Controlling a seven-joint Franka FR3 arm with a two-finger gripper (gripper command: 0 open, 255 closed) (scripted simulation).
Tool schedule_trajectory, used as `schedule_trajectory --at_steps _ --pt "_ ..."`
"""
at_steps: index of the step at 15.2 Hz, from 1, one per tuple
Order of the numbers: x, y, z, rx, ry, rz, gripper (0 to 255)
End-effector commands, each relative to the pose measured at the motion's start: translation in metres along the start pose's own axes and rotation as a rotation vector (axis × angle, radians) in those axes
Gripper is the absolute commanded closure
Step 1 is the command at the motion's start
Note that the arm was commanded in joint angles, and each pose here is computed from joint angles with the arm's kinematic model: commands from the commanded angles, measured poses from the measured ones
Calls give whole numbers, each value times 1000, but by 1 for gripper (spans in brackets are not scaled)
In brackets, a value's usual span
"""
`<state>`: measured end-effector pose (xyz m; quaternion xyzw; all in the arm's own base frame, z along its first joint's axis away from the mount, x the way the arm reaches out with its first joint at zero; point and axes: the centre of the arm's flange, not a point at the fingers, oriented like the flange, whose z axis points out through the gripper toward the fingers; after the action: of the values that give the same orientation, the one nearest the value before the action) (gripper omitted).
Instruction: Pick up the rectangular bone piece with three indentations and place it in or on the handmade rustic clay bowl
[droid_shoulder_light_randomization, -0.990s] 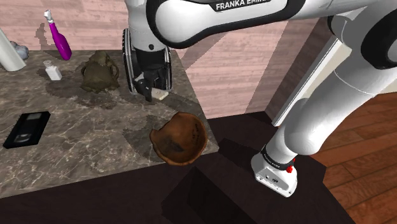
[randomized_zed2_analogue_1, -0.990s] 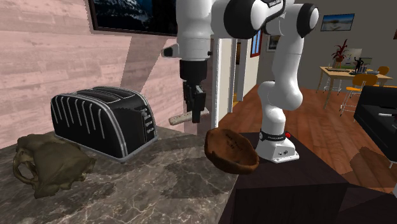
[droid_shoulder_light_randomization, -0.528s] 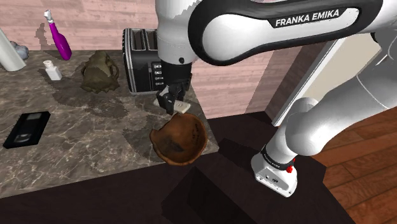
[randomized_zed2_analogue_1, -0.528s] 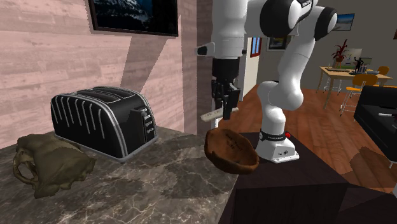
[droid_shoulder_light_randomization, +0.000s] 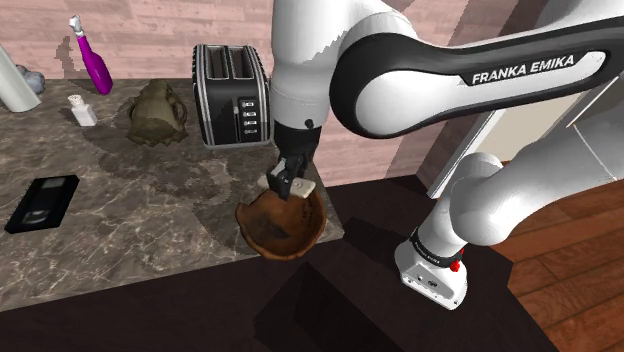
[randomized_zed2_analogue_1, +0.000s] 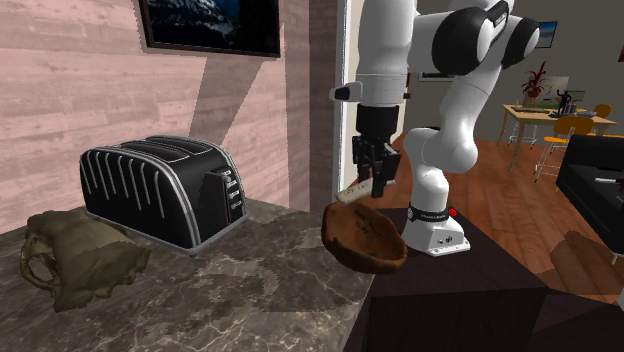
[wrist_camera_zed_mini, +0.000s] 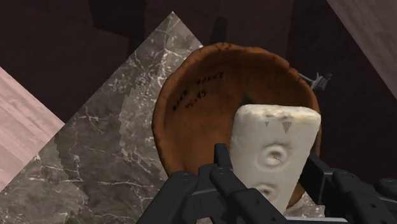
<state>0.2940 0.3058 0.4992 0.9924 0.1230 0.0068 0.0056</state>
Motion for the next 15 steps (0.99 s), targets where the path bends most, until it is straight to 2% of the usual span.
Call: schedule_trajectory --at_steps 1,9,15 --pt "-1 0 10 0 0 0 255" --pt "-2 0 51 0 0 0 255" --pt "-2 0 51 0 0 0 255"
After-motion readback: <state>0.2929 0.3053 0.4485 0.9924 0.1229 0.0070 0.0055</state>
